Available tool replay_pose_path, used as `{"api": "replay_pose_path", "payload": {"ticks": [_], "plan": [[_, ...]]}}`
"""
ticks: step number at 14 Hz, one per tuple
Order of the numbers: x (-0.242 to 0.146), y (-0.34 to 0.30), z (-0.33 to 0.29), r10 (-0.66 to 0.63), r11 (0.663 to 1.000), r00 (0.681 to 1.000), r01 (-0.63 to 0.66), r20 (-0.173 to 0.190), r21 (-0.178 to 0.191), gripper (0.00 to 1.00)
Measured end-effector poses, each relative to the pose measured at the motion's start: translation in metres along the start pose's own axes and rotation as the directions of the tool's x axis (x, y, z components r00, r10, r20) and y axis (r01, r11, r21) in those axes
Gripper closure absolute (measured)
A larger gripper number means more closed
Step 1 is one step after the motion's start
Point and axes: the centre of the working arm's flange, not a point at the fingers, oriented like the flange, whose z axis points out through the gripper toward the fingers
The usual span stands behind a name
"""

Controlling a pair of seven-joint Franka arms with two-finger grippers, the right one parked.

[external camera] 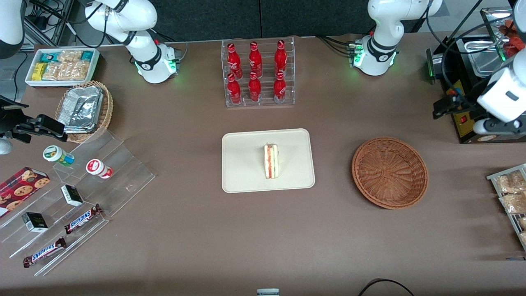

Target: Place sandwich from basket to tray

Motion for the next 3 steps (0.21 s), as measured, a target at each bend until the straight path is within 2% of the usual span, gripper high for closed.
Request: {"api": "replay_pose_path", "payload": {"ticks": [3], "plan": [[-0.0108,-0.003,-0.0023,-0.006,1.0,1.0,0.006,-0.003,0.012,0.0]]}}
